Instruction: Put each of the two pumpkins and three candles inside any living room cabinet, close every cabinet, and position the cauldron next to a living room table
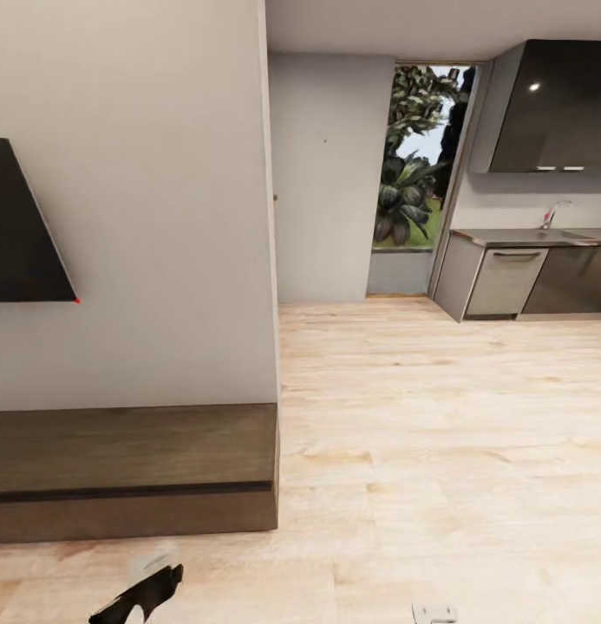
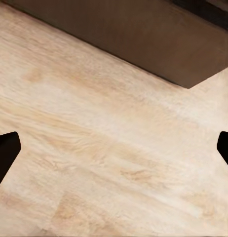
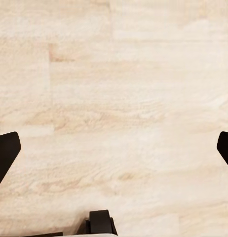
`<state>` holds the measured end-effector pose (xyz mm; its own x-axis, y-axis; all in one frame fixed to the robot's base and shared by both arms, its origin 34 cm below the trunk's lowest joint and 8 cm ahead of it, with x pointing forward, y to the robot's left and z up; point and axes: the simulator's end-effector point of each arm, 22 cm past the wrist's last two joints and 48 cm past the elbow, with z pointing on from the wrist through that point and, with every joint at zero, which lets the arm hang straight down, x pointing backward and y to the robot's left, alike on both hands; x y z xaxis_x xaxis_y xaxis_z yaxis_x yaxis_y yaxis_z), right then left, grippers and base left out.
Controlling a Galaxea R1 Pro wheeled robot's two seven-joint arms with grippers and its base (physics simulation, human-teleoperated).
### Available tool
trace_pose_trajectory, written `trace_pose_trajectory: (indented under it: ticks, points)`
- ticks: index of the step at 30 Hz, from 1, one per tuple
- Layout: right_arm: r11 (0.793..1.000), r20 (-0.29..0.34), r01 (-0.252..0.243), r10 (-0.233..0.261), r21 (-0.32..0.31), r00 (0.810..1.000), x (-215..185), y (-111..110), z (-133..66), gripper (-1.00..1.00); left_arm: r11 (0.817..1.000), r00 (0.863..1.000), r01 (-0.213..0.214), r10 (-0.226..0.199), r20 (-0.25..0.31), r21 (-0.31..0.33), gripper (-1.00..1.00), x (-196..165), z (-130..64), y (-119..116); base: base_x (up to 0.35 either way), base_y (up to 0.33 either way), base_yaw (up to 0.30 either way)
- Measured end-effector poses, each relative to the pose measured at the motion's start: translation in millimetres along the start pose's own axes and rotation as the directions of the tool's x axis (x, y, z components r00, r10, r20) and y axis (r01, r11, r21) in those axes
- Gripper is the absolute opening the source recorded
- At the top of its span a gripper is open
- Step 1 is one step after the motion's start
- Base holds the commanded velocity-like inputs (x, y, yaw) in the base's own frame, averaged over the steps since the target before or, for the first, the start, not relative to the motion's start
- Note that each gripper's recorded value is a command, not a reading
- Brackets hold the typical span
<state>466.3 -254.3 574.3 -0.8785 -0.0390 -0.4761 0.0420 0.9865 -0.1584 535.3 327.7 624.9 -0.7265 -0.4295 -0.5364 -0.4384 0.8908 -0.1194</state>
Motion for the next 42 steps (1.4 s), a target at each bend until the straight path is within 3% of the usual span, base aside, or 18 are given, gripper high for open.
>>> trace_pose_trajectory:
  ticks: [3, 6, 9, 11, 13, 14, 17, 20, 25, 33, 37, 40, 42]
  points:
    - [1.0, 0.03, -0.008, 0.008, 0.001, 1.0, -6, -1, 0.0, 1.0, 0.997, 0.999, 0.024, -0.023, -0.026, 0.072, 1.0, -44, -13.4, -25, 0.0, 0.0, 0.0]
    - [1.0, 0.042, -0.017, 0.017, 0.0, 0.999, -9, -1, 0.0, 1.0, 0.97, 0.985, 0.156, -0.137, -0.109, 0.188, 1.0, -53, -24.7, -54, 0.0, 0.0, 0.0]
    - [1.0, 0.045, -0.019, 0.019, -0.001, 0.999, -10, -1, -0.1, 1.0, 0.917, 0.954, 0.288, -0.251, -0.164, 0.276, 1.0, -65, -31.2, -60, 0.0, 0.0, 0.0]
    - [1.0, 0.046, -0.019, 0.019, -0.001, 0.999, -10, 0, -0.2, 1.0, 0.889, 0.94, 0.336, -0.295, -0.172, 0.312, 1.0, -77, -34.1, -55, 0.0, 0.0, 0.0]
    - [1.0, 0.045, -0.018, 0.018, -0.002, 0.999, -10, 0, -0.2, 1.0, 0.833, 0.915, 0.403, -0.357, -0.188, 0.379, 1.0, -91, -38.9, -52, 0.0, 0.0, 0.0]
    - [1.0, 0.045, -0.018, 0.018, -0.002, 0.999, -10, 0, -0.2, 1.0, 0.789, 0.898, 0.44, -0.391, -0.201, 0.429, 1.0, -99, -42.7, -50, 0.0, 0.0, 0.0]
    - [1.0, 0.046, -0.022, 0.022, -0.002, 0.999, -10, 0, -0.2, 1.0, 0.748, 0.882, 0.47, -0.421, -0.214, 0.468, 1.0, -105, -45.2, -44, 0.0, 0.0, 0.0]
    - [0.999, 0.073, -0.034, 0.034, -0.002, 0.997, -16, -1, -0.4, 1.0, 0.732, 0.874, 0.484, -0.437, -0.214, 0.48, 1.0, -109, -46.2, -37, 0.0, 0.0, 0.0]
    - [0.999, 0.098, -0.046, 0.046, -0.004, 0.994, -20, -1, 1.8, 1.0, 0.724, 0.872, 0.485, -0.443, -0.208, 0.49, 1.0, -114, -45.5, -34, 0.0, 0.0, 0.0]
    - [0.998, 0.127, -0.056, 0.057, -0.013, 0.99, -35, 2, 10.3, 1.0, 0.706, 0.856, 0.508, -0.478, -0.198, 0.493, 1.0, -117, -36.1, -25, 0.0, 0.0, 0.0]
    - [0.995, 0.178, -0.093, 0.098, -0.033, 0.979, -112, 2, -2.4, 1.0, 0.702, 0.854, 0.51, -0.481, -0.198, 0.497, 1.0, -115, -31.6, -24, 0.0, 0.0, 0.0]
    - [0.975, 0.215, -0.185, 0.207, -0.12, 0.954, -186, 7, -37.4, 1.0, 0.689, 0.855, 0.506, -0.481, -0.194, 0.52, 1.0, -116, -30.8, -26, 0.0, 0.0, 0.0]
    - [0.96, 0.254, -0.215, 0.256, -0.177, 0.933, -224, 10, -62.6, 1.0, 0.678, 0.85, 0.509, -0.493, -0.185, 0.531, 1.0, -122, -30.1, -22, 0.0, 0.0, 0.0]
